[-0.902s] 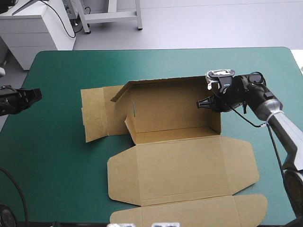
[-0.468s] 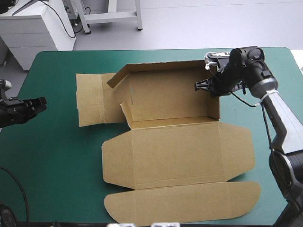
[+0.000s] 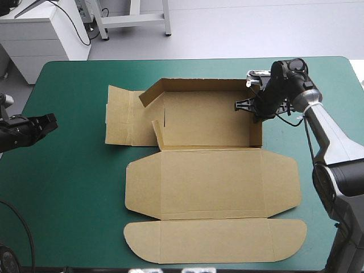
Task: Fold the box
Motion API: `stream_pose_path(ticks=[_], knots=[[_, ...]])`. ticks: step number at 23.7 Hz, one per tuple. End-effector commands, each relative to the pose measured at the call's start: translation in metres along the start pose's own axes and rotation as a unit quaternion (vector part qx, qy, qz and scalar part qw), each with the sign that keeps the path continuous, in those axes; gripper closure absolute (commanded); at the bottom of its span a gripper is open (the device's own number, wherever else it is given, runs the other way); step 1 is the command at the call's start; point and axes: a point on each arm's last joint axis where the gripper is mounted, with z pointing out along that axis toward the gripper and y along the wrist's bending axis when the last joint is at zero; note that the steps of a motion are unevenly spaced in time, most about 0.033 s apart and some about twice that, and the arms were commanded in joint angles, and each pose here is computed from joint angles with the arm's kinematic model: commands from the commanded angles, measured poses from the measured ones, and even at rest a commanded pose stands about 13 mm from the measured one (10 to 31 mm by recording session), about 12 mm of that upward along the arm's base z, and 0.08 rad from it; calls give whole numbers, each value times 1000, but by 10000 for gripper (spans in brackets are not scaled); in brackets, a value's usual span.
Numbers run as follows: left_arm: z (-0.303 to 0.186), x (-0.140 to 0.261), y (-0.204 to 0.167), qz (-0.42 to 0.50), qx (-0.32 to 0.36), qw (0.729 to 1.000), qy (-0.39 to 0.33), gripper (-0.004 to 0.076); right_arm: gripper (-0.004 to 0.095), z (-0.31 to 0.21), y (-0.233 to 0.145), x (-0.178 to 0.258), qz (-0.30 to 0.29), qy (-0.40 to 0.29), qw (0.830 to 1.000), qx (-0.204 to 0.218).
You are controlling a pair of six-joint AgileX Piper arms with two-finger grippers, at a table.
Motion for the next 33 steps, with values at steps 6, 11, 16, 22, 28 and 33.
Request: stream_pose_path(ticks=[6, 11, 16, 22, 28, 33], knots=[[-11, -12, -16, -6, 25, 998, -53, 732, 915, -13, -30, -20, 31, -32, 999, -19], [-12, -14, -14, -6, 18, 998, -64, 732, 715, -21, -31, -31, 31, -57, 997, -30], [-11, -14, -14, -7, 16, 998, -65, 733, 326, -30, -30, -35, 42, -72, 996, -35], [-11, -14, -14, -7, 17, 998, -65, 733, 274, -61, -28, -13, 45, -85, 995, -34], [-11, -14, -14, -7, 17, 998, -64, 733, 274, -30, -30, 6, 63, -28, 997, -44], [-11, -13, -14, -9, 19, 998, -61, 732, 274, -15, -26, 0, 70, -40, 995, -57]])
